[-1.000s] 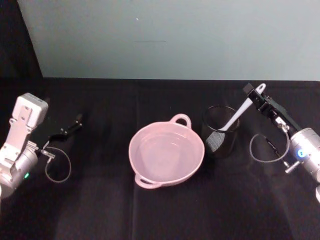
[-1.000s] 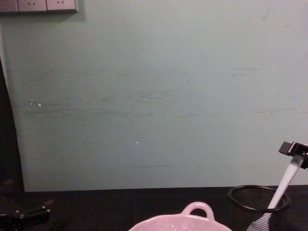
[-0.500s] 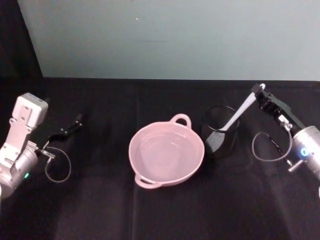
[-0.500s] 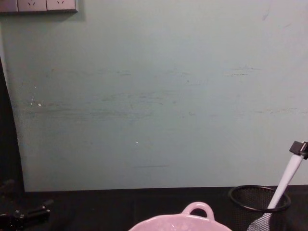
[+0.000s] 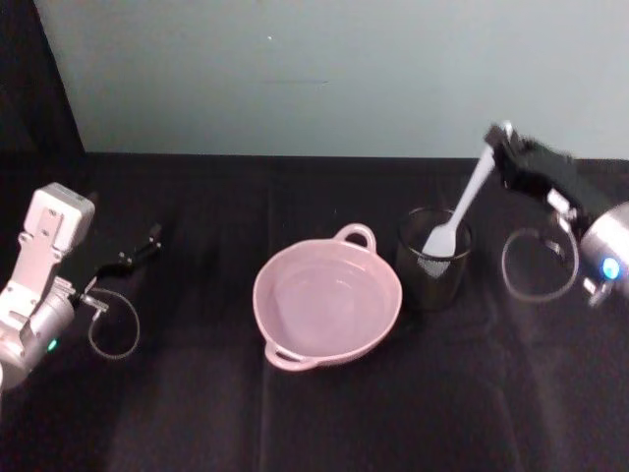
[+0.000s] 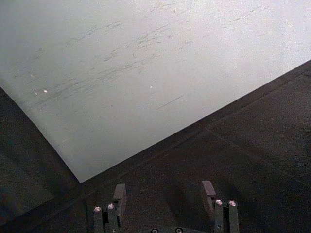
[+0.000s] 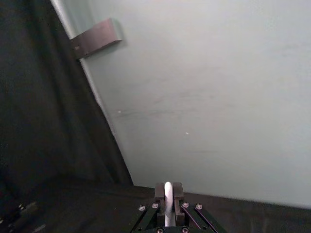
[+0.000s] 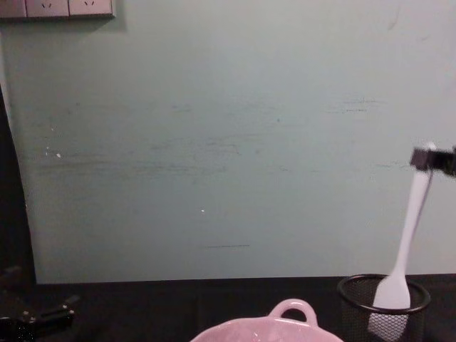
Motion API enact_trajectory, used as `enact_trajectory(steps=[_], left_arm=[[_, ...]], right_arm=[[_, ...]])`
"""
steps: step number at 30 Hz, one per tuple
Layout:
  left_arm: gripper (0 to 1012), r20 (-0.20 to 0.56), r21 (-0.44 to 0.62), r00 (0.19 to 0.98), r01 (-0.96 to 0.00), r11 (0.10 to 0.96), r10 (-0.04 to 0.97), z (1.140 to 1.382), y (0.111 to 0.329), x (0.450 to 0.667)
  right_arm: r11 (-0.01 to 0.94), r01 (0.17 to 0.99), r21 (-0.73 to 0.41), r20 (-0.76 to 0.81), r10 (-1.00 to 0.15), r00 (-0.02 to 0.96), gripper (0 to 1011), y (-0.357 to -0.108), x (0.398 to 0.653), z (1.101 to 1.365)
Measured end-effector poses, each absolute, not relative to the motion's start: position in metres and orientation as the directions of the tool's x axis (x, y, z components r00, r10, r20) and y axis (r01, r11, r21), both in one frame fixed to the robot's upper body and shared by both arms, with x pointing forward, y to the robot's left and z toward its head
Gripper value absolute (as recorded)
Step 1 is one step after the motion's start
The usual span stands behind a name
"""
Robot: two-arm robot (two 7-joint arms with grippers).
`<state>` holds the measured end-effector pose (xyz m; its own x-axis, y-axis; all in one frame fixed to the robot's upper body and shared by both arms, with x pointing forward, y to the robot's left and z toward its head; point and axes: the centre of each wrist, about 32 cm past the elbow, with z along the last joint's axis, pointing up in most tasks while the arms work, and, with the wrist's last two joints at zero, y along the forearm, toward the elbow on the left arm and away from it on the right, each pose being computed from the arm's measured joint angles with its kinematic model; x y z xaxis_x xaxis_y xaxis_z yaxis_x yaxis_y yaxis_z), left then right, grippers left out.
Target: Use the one hand to pick up the spoon and stir the clear water in the bowl.
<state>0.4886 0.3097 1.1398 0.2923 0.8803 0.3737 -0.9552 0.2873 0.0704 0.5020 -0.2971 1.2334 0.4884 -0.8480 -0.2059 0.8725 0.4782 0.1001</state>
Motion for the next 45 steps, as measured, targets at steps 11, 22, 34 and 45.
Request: enact_trajectory(steps=[11, 22, 34, 45], left_arm=[[1011, 0.374, 0.070, 0.292, -0.955, 0.287, 0.880, 1.140, 0.310, 0.489], [1011, 0.374, 0.070, 0.292, -0.955, 0.287, 0.880, 1.140, 0.310, 0.489], [1011, 0.374, 0.070, 0.292, -0.955, 0.287, 0.880, 1.140, 0.310, 0.489], [1011, 0.374, 0.070, 0.292, -0.955, 0.287, 0.880, 1.140, 0.310, 0.489]], right_arm=[[0.587, 0.810, 0.013, -0.022, -0.809, 0.587, 108, -0.289, 0.506, 1.299], [0.604, 0.797, -0.009, 0.031, -0.797, 0.604, 108, -0.283, 0.509, 1.316], [0.602, 0.798, -0.008, 0.030, -0.798, 0.602, 109, -0.284, 0.509, 1.315], [0.602, 0.799, -0.001, 0.023, -0.799, 0.601, 108, -0.285, 0.507, 1.313]])
